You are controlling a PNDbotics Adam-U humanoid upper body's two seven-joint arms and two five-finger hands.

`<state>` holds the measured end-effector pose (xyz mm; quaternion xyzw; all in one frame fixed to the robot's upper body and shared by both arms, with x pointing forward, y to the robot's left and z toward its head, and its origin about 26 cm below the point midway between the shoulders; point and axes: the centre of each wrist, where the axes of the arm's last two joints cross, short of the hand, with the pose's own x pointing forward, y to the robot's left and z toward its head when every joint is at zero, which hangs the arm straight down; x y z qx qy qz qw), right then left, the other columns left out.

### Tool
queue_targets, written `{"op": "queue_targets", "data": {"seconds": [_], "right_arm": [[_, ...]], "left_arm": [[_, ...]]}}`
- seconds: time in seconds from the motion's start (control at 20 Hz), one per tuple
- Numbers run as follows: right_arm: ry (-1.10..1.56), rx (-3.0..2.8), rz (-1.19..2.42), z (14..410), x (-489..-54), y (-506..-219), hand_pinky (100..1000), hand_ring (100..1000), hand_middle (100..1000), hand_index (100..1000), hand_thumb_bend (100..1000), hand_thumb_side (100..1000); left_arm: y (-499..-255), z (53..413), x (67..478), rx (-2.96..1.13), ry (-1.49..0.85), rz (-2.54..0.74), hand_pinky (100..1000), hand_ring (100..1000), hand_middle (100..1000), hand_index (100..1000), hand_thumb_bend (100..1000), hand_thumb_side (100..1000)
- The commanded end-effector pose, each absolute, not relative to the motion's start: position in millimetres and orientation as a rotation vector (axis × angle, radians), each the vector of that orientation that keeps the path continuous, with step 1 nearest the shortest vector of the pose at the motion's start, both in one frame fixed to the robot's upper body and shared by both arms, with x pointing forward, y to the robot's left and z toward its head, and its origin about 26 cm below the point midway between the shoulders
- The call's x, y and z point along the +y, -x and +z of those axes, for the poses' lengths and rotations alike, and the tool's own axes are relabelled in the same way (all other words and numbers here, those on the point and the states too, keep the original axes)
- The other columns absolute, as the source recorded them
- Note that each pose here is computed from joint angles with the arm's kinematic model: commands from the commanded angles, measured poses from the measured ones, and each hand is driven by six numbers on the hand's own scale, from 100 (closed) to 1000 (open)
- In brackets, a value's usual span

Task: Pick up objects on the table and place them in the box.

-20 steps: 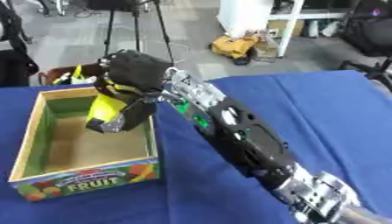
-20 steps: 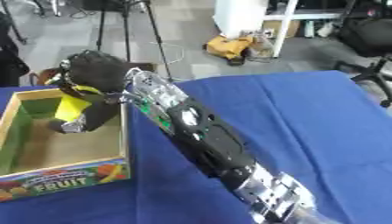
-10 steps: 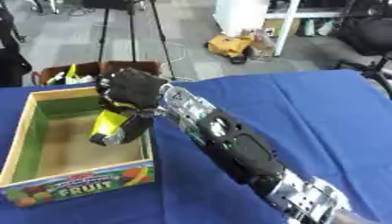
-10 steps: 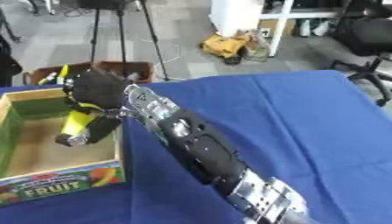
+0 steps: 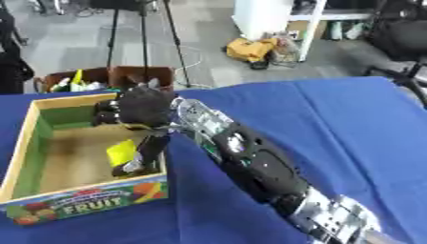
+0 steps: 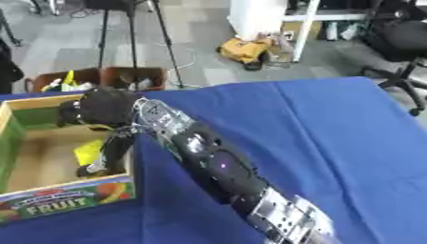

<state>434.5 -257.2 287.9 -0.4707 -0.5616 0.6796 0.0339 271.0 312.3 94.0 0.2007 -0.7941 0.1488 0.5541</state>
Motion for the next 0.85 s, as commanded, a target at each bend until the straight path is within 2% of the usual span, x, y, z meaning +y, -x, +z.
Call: {"op": "queue_targets", "data": {"seconds": [0.05, 0.25, 0.3, 0.4, 0.45, 0.5, 0.55, 0.6, 0.75, 0.85], "right_arm": [[1.542, -1.783, 2.028, 307.0, -262.3, -425.7, 630, 353, 837, 863, 995, 901], [1.538, -1.969, 1.908, 318.4, -259.3, -410.3, 648, 411, 779, 841, 1000, 932], [1.512, -2.023, 1.877, 321.7, -258.1, -405.0, 652, 430, 754, 829, 1000, 969], [1.444, -2.148, 1.793, 329.8, -257.8, -391.4, 664, 517, 669, 783, 924, 1000], [1.390, -2.207, 1.751, 332.9, -258.5, -383.7, 682, 650, 621, 771, 908, 1000], [1.318, -2.252, 1.717, 334.5, -259.3, -376.0, 707, 882, 579, 756, 890, 995], [1.230, -2.285, 1.694, 334.9, -260.4, -368.7, 735, 1000, 551, 747, 863, 990], [1.125, -2.308, 1.678, 335.7, -261.9, -360.5, 751, 1000, 540, 744, 843, 992], [0.800, -2.313, 1.648, 344.4, -272.8, -329.2, 787, 1000, 476, 737, 708, 1000], [0.670, -2.274, 1.646, 351.5, -283.9, -307.2, 787, 1000, 447, 724, 697, 1000]], "left_arm": [[-270.4, 100.3, 315.7, -1.896, -0.487, 0.343, 294, 449, 437, 557, 182, 659], [-269.6, 100.5, 317.6, -1.892, -0.496, 0.341, 294, 449, 437, 556, 185, 658], [-269.4, 100.7, 318.2, -1.892, -0.498, 0.341, 294, 449, 437, 556, 184, 658], [-268.7, 101.0, 319.9, -1.889, -0.507, 0.343, 294, 449, 437, 556, 183, 657], [-268.3, 101.1, 320.9, -1.887, -0.513, 0.344, 295, 449, 437, 556, 182, 656], [-268.0, 101.4, 321.8, -1.885, -0.518, 0.345, 295, 449, 437, 556, 181, 654], [-267.7, 102.0, 322.7, -1.885, -0.523, 0.345, 295, 449, 437, 556, 180, 654], [-267.5, 102.7, 323.5, -1.885, -0.528, 0.345, 295, 449, 437, 556, 180, 654], [-266.4, 104.6, 326.8, -1.881, -0.549, 0.347, 295, 453, 437, 555, 178, 653], [-265.4, 105.5, 329.2, -1.878, -0.565, 0.349, 295, 455, 437, 555, 178, 653]]}}
